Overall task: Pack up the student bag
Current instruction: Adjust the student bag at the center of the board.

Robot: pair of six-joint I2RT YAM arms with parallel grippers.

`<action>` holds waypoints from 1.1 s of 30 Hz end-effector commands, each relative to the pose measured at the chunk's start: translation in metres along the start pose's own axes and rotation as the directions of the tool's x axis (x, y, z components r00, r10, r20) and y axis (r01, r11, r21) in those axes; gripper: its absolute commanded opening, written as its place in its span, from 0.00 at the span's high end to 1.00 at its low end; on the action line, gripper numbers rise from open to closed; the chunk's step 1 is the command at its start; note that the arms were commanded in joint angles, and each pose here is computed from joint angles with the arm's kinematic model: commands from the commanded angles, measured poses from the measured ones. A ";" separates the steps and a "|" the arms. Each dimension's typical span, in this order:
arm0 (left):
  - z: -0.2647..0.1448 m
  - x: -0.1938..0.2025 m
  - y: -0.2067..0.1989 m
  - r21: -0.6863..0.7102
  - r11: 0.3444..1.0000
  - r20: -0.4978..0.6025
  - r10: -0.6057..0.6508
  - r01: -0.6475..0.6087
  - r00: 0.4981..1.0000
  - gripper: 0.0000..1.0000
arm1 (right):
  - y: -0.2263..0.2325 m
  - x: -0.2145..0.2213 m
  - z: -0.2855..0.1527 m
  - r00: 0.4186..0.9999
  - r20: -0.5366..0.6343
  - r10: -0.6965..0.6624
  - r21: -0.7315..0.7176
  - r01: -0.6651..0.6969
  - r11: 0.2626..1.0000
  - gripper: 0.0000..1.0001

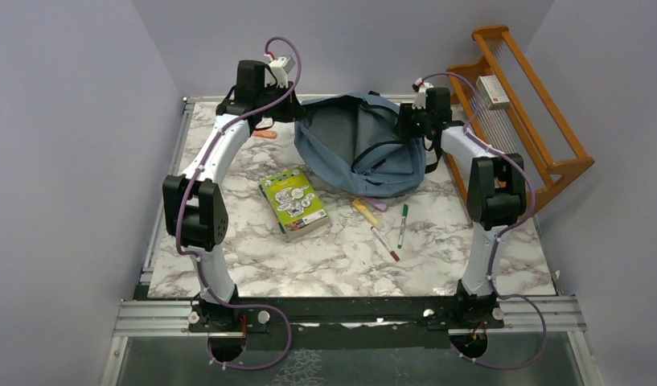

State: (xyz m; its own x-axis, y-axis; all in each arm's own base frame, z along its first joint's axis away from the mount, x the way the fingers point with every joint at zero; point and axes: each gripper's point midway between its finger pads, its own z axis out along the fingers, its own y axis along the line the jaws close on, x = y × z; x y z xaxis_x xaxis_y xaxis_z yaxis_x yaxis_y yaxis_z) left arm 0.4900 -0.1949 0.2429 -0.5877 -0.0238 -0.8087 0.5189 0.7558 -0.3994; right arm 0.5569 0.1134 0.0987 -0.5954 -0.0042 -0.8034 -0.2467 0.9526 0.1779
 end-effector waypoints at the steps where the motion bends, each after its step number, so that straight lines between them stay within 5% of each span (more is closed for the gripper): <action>1: -0.024 -0.056 -0.047 0.076 0.990 0.125 0.111 -0.122 0.986 1.00 | 0.021 -0.054 -0.037 0.990 0.135 -0.048 -0.079 0.059 0.995 0.44; 13: -0.037 -0.123 -0.098 0.092 0.973 0.237 0.183 -0.210 0.954 1.00 | 0.044 -0.107 -0.103 0.976 0.212 -0.046 -0.114 0.071 0.991 0.36; 22: -0.032 -0.144 -0.114 0.109 0.963 0.285 0.209 -0.248 0.935 1.00 | 0.105 -0.126 -0.165 0.962 0.271 0.021 -0.379 0.087 0.921 0.43; 28: -0.025 -0.141 -0.115 0.121 0.960 0.277 0.212 -0.253 0.937 1.00 | 0.145 -0.099 -0.151 0.984 0.180 0.007 -0.474 0.080 0.877 0.41; 33: -0.022 -0.137 -0.117 0.127 0.959 0.267 0.212 -0.253 0.940 1.00 | 0.169 -0.086 -0.122 0.992 0.125 0.002 -0.378 0.046 0.925 0.38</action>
State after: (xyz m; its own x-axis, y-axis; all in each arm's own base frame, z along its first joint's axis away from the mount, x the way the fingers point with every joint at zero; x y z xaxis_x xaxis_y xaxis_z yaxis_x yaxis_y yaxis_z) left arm 0.5001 -0.2593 0.3776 -0.3678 -0.0165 -0.9298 0.6892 0.6664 -0.2844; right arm 0.4723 0.2114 0.2926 -0.4195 0.0499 -0.9064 -0.6082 0.7258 0.3214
